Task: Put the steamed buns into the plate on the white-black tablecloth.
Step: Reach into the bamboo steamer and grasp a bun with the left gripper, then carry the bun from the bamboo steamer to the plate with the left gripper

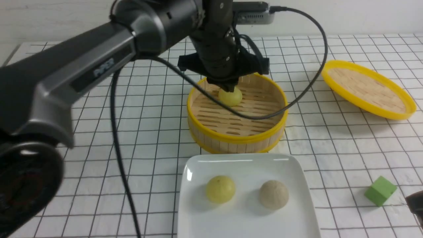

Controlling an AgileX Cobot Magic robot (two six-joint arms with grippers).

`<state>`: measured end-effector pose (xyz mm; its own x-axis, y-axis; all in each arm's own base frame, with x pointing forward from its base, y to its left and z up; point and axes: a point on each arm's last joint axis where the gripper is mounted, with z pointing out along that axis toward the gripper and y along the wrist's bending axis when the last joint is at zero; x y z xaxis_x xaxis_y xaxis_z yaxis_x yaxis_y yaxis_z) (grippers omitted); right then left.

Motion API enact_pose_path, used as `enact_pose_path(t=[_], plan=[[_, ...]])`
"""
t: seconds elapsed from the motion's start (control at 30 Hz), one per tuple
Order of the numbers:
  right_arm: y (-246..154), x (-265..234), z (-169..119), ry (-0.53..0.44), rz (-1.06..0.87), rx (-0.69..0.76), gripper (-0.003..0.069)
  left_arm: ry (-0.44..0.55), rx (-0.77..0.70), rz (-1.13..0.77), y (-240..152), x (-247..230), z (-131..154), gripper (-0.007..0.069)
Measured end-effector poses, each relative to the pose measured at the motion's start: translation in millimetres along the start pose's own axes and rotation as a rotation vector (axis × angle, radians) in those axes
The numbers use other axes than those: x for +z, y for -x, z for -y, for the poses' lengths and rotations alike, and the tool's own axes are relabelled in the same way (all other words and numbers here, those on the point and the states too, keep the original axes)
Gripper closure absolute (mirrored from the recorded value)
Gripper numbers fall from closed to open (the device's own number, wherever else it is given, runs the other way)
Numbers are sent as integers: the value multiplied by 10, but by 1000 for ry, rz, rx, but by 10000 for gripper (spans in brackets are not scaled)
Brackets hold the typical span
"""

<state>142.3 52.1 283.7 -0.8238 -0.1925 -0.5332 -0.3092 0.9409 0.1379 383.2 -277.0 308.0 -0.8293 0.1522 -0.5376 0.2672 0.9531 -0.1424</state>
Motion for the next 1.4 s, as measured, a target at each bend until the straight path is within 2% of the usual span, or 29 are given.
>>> enact_pose_path(t=[0.1, 0.17, 0.2, 0.27, 0.33, 0.4, 0.53, 0.6, 0.7, 0.77, 0.8, 0.87, 0.9, 1.0, 1.07, 1.1, 1.13, 1.2, 1.33, 1.4], plan=[[0, 0, 0, 0, 0, 0, 625, 4, -14, 16, 120, 120, 10, 589], [1, 0, 0, 0, 1, 0, 622, 10, -28, 33, 227, 301, 2, 493], [1, 0, 0, 0, 1, 0, 622, 8, -30, 42, 251, 307, 3, 475], [1, 0, 0, 0, 1, 0, 618, 21, -37, 54, 284, 468, -23, 361], [2, 0, -4, 4, 2, 3, 616, 34, -35, 57, 279, 571, -39, 304], [3, 0, -9, 10, 3, 8, 613, 72, -14, 65, 254, 805, -93, 209], [3, 0, -14, 16, 3, 13, 609, 126, 22, 66, 207, 1054, -162, 148], [3, 0, -17, 18, 4, 15, 604, 155, 41, 55, 162, 1199, -198, 159], [3, 0, -18, 19, 4, 16, 600, 162, 19, 37, 112, 1320, -209, 259], [3, 0, -18, 19, 4, 16, 598, 167, -3, 21, 90, 1339, -209, 381], [4, 0, -18, 20, 4, 16, 596, 174, -11, 5, 87, 1308, -213, 489], [2, 0, -20, 23, 2, 18, 593, 172, -15, -18, 109, 1194, -203, 577], [2, 0, -20, 22, 2, 18, 593, 169, -15, -17, 113, 1183, -199, 577], [-2, 0, -25, 27, -2, 20, 587, 129, 7, -38, 231, 739, -149, 601], [-3, 0, -26, 29, -4, 21, 583, 63, 61, 17, 371, 290, -87, 601], [-3, 0, -26, 29, -4, 21, 583, 60, 60, 28, 387, 239, -84, 601], [-5, 0, -29, 32, -6, 24, 580, -2, 118, 113, 494, -247, -43, 601], [-9, -1, -30, 33, -10, 24, 579, -53, 152, 194, 548, -733, -26, 601], [-9, -1, -30, 33, -10, 24, 576, -141, 165, 242, 424, -1461, -50, 601], [-9, -1, -30, 33, -10, 24, 573, -149, 169, 200, 283, -1571, -91, 601]])
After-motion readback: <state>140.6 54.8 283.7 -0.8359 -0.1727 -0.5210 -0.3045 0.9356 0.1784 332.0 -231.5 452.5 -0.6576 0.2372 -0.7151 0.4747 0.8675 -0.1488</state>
